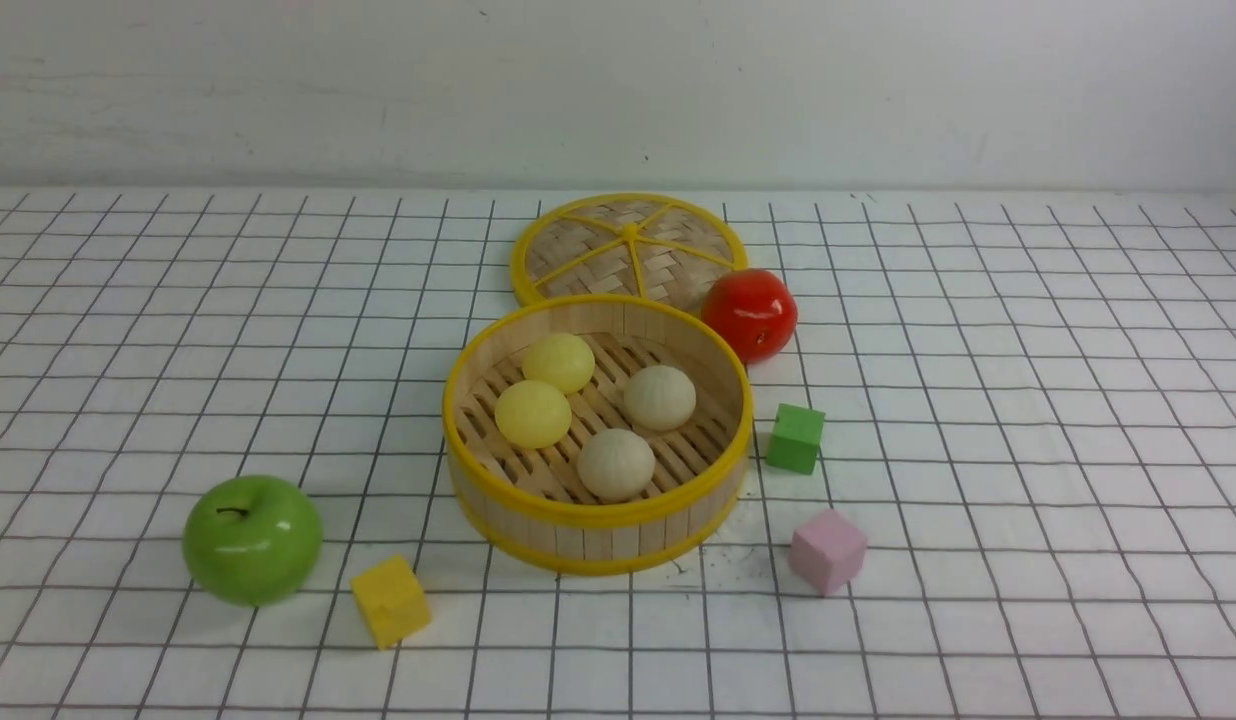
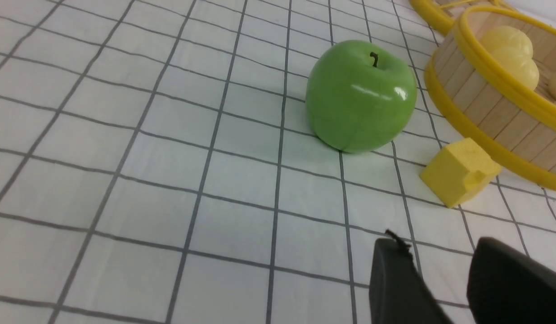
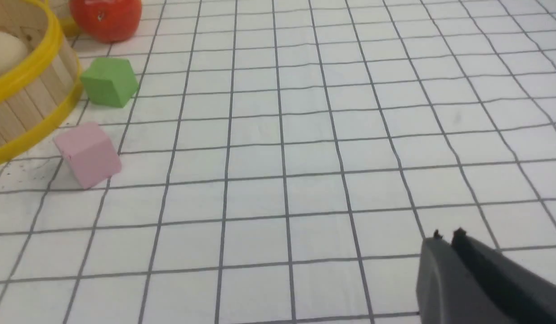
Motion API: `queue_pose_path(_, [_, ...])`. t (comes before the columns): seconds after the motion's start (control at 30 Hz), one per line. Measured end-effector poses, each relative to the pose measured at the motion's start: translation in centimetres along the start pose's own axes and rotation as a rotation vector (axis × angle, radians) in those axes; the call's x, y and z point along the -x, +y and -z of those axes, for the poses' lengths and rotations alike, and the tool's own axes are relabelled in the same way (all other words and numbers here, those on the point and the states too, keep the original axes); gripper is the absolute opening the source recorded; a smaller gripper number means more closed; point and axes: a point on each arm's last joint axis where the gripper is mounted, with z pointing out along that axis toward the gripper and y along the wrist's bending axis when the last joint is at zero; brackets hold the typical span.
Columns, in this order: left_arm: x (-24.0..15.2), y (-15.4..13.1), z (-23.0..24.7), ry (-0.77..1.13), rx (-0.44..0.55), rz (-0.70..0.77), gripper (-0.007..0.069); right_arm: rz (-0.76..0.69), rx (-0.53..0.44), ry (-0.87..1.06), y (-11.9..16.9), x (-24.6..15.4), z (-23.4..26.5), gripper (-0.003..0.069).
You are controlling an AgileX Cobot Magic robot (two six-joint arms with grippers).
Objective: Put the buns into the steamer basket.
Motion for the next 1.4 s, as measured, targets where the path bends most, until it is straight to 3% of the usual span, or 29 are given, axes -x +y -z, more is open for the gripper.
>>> queue_pose_path(0.27, [0.0, 0.0, 0.0, 0.002, 0.002, -0.001, 0.0237, 0.002, -0.005, -0.012, -0.2, -3.5, -1.0, 0.0039])
queue_pose_path(1.4, [0.0, 0.0, 0.0, 0.003, 0.002, -0.001, 0.0237, 0.002, -0.007, -0.053, -0.2, -3.4, -1.1, 0.0075])
